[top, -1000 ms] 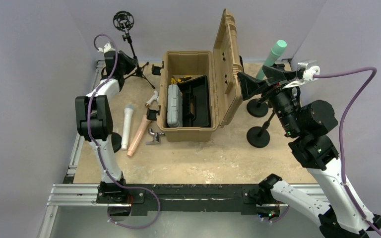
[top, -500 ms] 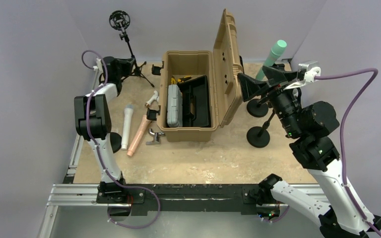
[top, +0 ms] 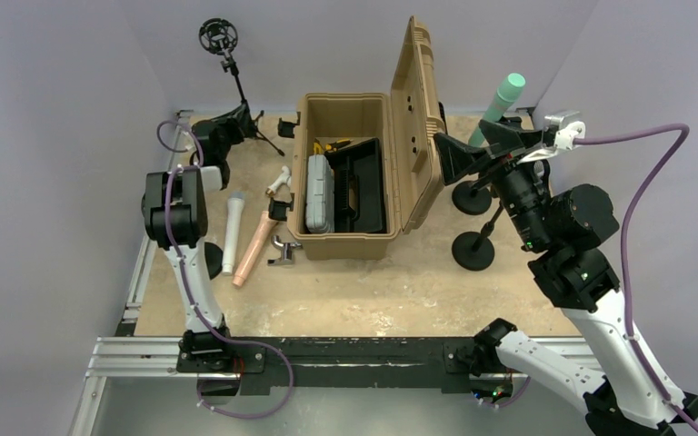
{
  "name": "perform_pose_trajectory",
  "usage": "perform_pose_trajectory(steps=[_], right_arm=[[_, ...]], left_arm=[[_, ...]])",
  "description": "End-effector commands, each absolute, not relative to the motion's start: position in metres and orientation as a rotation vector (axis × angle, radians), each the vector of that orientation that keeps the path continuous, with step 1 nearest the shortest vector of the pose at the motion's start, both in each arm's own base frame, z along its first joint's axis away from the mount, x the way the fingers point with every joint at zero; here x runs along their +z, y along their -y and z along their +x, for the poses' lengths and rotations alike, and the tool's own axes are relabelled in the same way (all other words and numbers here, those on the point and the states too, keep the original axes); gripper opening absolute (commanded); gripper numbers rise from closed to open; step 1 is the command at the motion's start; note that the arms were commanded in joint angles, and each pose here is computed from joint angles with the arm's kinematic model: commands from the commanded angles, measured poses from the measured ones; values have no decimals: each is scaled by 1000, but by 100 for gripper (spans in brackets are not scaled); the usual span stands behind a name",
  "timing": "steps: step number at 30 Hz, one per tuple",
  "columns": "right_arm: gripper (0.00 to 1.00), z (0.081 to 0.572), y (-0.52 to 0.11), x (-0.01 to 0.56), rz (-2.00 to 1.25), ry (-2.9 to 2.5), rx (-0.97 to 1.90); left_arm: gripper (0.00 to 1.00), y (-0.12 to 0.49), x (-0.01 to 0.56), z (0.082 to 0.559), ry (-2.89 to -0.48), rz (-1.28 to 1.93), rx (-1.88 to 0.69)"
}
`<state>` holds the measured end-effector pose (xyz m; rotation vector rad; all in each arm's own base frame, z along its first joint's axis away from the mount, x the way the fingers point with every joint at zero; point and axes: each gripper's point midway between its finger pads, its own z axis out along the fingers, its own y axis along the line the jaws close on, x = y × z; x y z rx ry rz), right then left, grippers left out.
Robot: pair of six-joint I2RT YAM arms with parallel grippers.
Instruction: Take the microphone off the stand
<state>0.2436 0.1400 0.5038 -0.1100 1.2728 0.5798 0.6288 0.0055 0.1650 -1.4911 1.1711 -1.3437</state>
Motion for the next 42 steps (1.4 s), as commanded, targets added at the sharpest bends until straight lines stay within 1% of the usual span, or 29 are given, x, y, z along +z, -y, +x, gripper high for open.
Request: perform_pose_trajectory(steps=[1,2,5,6,7,10,14,17,20,23,28,33,37,40,42], right_arm=[[99,242,-141,513,-119,-1234,586],[99,242,-141,513,-119,-1234,588],[99,242,-142,512,-121,-1236,591],[99,241,-141,511,-120,-1237,590],[99,241,-141,512,-118,-1235,590],[99,238,-138,513,-113,-1228,589],[99,236,-137,510,-110,-1224,592],[99,237,-138,507,-111,-1230,594],[99,238,-138,505,-111,-1233,592],[99,237,-137,505,-106,-1229,589],[99,239,-137,502,-102,-1236,583],[99,241,-137,502,-100,-1233,581],[99,244,-140,501,-106,-1242,583],[99,246,-143,500,-109,-1250,586],[99,247,-144,500,-109,-1251,589]], left_arm=[[0,-14,165,631,-1090,-1520,-1391],[3,-13,166,631,-1094,-1515,-1395],[6,-11,164,629,-1126,-1495,-1388],[9,-10,165,629,-1144,-1475,-1378],[14,-9,165,628,-1166,-1455,-1371],[38,-5,171,623,-1263,-1386,-1317],[53,-2,183,616,-1414,-1245,-1197],[58,-5,191,609,-1494,-1137,-1064],[59,-10,202,606,-1563,-1004,-924],[59,-3,221,612,-1603,-841,-832],[59,4,218,613,-1739,-662,-618],[58,8,220,613,-1817,-450,-362],[57,-2,220,611,-1831,-362,-168],[56,-12,222,610,-1821,-334,-87],[56,-1,224,613,-1813,-299,-66]])
